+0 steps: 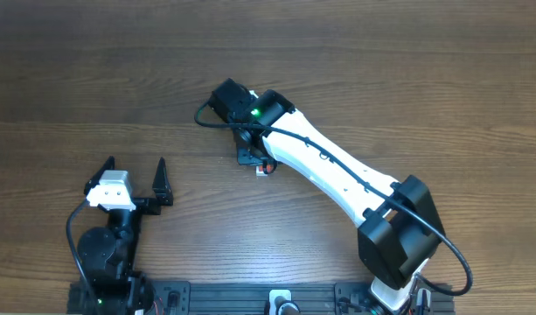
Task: Stack Cubes
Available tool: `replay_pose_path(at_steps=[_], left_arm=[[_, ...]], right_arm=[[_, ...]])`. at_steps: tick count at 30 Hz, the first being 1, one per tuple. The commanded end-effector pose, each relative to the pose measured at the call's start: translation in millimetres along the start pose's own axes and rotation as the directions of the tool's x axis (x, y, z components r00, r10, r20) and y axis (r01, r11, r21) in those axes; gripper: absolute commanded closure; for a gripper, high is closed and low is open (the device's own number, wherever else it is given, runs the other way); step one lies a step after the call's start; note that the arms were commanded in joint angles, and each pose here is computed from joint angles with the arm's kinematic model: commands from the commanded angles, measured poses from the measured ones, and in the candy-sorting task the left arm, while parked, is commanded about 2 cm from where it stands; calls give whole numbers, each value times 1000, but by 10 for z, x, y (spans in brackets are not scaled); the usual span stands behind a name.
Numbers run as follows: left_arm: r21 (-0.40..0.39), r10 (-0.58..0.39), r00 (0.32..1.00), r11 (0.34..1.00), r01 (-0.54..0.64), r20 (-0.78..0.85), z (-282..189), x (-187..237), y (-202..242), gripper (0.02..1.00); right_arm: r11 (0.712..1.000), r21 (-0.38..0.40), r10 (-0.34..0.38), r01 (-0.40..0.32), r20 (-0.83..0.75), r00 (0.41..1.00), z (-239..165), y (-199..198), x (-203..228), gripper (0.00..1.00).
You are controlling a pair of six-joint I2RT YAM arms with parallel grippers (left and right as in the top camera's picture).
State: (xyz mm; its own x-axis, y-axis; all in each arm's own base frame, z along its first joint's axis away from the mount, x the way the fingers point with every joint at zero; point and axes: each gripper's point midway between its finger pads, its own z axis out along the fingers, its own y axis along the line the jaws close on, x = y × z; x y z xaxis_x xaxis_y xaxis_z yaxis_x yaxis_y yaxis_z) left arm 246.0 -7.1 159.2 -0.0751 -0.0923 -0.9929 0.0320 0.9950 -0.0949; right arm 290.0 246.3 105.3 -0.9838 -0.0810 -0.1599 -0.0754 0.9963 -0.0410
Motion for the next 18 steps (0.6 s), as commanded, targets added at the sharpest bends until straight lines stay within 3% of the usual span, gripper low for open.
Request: replay_pose_path(at_steps=[1,18], left_arm=[[-12,18,1000,1000,-18,-2,3,23,25,18],[-12,18,1000,1000,-18,-2,3,23,25,18]], right_arm=[[1000,-16,8,-8,-12,1000,23,38,-30,991],[1000,-16,26,-26,-33,999,176,-9,2,991]])
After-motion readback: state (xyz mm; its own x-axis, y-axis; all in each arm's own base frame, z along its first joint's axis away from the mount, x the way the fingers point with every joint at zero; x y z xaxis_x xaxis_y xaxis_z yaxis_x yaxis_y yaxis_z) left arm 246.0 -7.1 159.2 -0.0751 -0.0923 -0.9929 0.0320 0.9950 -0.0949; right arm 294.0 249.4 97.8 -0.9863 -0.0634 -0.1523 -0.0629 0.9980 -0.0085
